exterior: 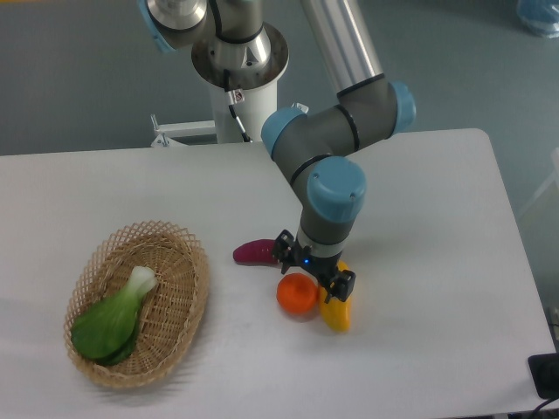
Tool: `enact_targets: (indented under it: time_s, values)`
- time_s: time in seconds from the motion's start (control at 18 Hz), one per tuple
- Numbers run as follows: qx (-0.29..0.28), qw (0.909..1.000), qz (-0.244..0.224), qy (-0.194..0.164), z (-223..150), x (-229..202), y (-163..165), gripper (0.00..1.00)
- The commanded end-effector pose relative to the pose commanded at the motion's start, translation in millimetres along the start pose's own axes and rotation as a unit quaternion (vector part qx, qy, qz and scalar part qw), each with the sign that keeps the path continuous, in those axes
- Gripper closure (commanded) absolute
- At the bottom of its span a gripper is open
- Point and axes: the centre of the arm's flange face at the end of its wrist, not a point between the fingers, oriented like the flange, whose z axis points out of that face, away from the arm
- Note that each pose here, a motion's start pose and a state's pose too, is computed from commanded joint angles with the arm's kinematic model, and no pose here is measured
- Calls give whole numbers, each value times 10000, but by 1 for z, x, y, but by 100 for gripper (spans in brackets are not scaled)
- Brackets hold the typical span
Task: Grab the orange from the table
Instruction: 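Close the gripper around the small orange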
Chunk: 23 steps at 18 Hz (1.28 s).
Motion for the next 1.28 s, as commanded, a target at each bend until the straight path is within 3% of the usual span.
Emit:
enact_targets:
  time_s: [0.78, 0.94, 1.0, 1.28]
  values:
    - [-211, 9997, 90, 24, 26, 3, -11, 0]
    - [-339, 9993, 129, -43, 32, 2, -13, 13]
    - [-336, 9993, 138, -49, 32, 3, -15, 21]
    - [-286, 9994, 133, -170, 18, -3, -19, 37]
